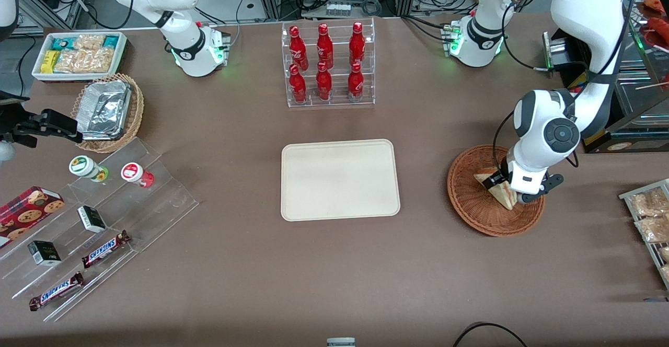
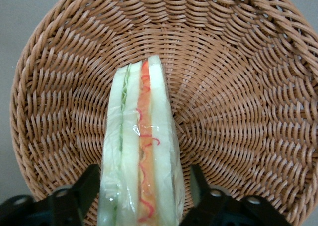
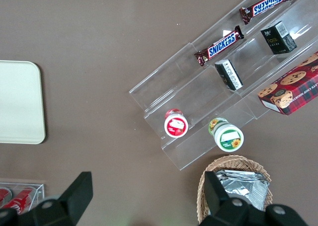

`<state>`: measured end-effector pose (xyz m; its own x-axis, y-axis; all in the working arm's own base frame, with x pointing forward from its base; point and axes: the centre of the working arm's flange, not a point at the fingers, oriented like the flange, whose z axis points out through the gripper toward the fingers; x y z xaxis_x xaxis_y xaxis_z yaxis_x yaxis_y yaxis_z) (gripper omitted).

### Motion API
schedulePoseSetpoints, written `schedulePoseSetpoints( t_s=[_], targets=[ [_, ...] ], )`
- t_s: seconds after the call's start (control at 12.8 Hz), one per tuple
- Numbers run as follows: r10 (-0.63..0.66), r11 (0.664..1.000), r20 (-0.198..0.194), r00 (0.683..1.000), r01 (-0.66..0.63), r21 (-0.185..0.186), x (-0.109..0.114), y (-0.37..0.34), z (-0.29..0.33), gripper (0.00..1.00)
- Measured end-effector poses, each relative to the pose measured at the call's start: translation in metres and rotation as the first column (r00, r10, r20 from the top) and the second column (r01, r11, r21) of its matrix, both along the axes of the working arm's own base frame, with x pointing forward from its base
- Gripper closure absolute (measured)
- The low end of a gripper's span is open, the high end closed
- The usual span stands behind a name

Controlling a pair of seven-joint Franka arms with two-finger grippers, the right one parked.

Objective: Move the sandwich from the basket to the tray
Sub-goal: 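Close the left gripper on the sandwich and lift it, then carry the sandwich with the left gripper over the cream tray and lower it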

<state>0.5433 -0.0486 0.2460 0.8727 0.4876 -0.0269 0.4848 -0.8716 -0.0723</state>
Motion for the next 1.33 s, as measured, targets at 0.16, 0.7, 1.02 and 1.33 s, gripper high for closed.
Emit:
schedulePoseSetpoints(
  t_s=[0.16, 0.7, 1.02, 1.33],
  targets=[
    [0.001, 1.000, 0.000, 1.000, -0.001, 0.000, 0.000, 0.000, 0.000, 0.51],
    [-0.074, 0.994, -0.117, 0.990, 0.082, 0.067, -0.003, -0.035, 0.075, 0.82],
    [-0.135, 0.987, -0.103, 0.986, 0.143, 0.079, 0.017, -0.089, 0.165, 0.82],
    [-0.284, 0.958, -0.053, 0.957, 0.286, 0.037, 0.022, -0.205, 0.180, 0.82]
  ],
)
